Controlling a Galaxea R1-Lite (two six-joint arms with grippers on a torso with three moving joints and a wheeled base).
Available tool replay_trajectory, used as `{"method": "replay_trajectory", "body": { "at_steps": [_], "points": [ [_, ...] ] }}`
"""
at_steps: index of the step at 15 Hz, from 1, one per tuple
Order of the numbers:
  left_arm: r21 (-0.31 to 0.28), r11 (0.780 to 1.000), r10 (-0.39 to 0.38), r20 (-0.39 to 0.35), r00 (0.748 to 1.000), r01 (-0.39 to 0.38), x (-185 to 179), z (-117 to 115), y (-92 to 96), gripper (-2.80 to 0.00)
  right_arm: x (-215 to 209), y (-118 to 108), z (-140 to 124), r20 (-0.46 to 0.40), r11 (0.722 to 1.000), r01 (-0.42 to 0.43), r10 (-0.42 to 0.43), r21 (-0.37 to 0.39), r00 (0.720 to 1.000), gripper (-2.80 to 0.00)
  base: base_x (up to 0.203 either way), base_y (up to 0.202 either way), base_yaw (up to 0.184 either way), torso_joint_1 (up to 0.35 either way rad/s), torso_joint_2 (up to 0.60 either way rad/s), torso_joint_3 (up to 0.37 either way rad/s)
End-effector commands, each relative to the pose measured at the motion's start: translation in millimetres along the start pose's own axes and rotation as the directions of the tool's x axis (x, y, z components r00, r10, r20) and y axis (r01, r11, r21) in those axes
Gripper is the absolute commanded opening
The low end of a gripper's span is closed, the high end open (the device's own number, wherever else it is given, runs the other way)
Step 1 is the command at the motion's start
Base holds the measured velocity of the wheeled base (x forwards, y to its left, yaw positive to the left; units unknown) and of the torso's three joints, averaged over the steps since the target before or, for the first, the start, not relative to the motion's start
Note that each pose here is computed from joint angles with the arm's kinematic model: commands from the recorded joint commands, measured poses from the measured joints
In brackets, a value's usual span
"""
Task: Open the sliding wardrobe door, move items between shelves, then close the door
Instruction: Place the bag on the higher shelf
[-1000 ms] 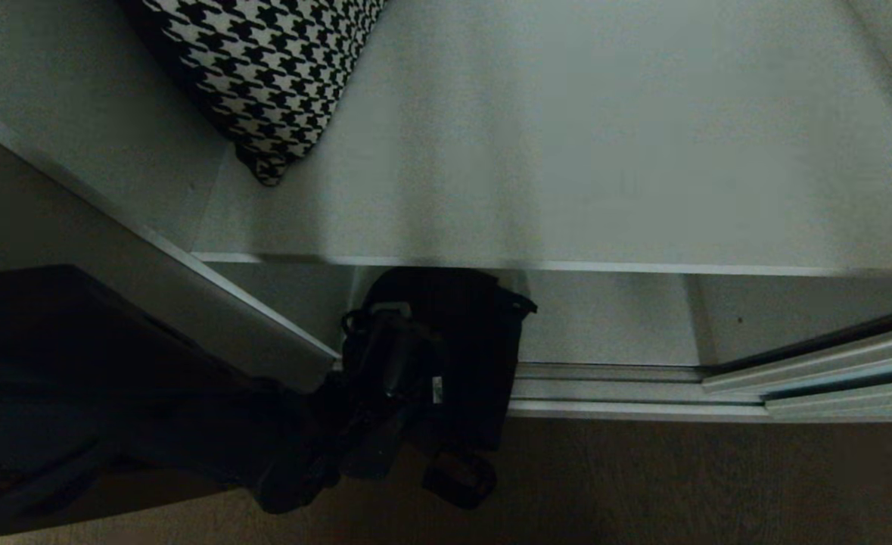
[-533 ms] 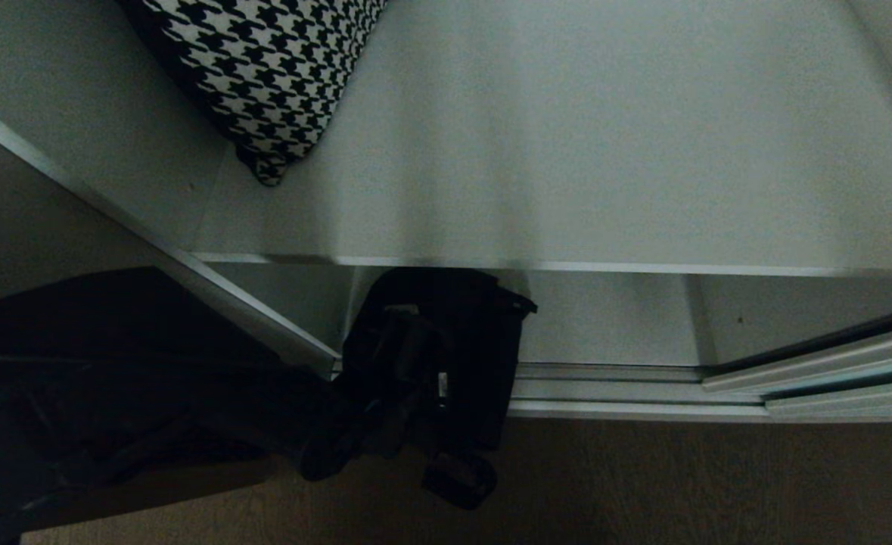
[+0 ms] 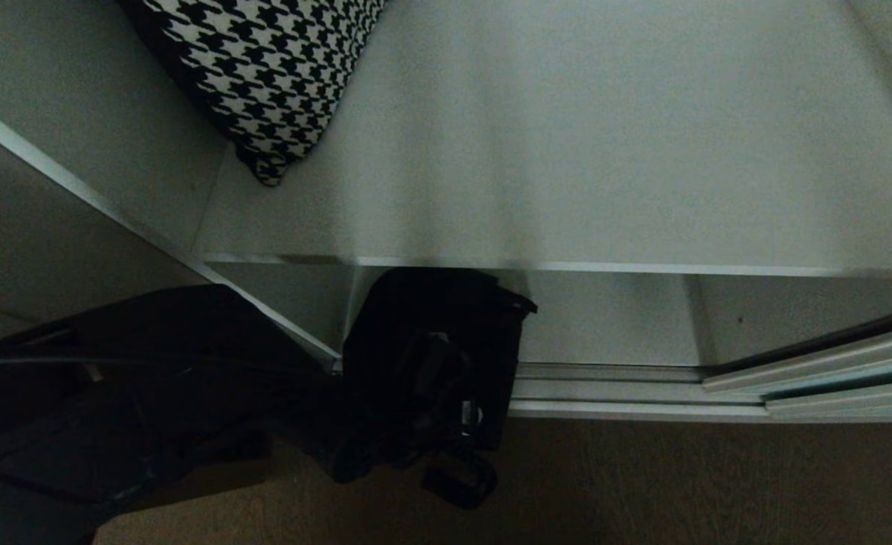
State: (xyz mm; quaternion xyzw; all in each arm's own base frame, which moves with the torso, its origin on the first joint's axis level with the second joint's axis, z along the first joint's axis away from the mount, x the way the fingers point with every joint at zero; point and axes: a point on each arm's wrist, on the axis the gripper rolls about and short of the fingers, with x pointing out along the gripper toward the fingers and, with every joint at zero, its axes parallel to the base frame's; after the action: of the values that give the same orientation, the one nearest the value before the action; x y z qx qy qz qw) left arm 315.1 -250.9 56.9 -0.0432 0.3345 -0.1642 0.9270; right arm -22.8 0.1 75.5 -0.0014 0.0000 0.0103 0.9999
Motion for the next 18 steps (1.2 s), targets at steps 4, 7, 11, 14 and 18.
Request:
{"method": "replay_trajectory", "body": {
  "at_steps": [4,7,11,14,18],
  "points": [
    [0.104,0.995,-0.001,-0.031,1.000,0.004,39.3,-21.3,-8.7,0.00,-0.2,0.0,-0.1,0.003,1.000,-0.001,0.001,0.000,1.000,-2.80,0.000,0.000,0.000,0.000,0.00,0.000],
    [0.136,0.990,-0.029,0.041,0.999,0.023,59.9,-28.4,-8.5,0.00,-0.2,0.0,-0.1,0.003,1.000,-0.001,0.001,0.000,1.000,-2.80,0.000,0.000,0.000,0.000,0.00,0.000],
    [0.176,0.984,-0.016,0.110,0.994,-0.003,98.5,-31.6,0.2,0.00,-0.2,0.0,-0.1,0.003,1.000,-0.001,0.001,0.000,1.000,-2.80,0.000,0.000,0.000,0.000,0.00,0.000],
    [0.266,0.963,0.002,0.186,0.983,-0.052,112.9,-25.2,18.6,0.00,-0.2,0.0,-0.1,0.003,1.000,-0.001,0.001,0.000,1.000,-2.80,0.000,0.000,0.000,0.000,0.00,0.000],
    [0.280,0.953,0.060,0.203,0.977,-0.117,94.1,-5.8,31.1,0.00,-0.2,0.0,-0.1,0.003,1.000,-0.001,0.001,0.000,1.000,-2.80,0.000,0.000,0.000,0.000,0.00,0.000]
  ]
}}
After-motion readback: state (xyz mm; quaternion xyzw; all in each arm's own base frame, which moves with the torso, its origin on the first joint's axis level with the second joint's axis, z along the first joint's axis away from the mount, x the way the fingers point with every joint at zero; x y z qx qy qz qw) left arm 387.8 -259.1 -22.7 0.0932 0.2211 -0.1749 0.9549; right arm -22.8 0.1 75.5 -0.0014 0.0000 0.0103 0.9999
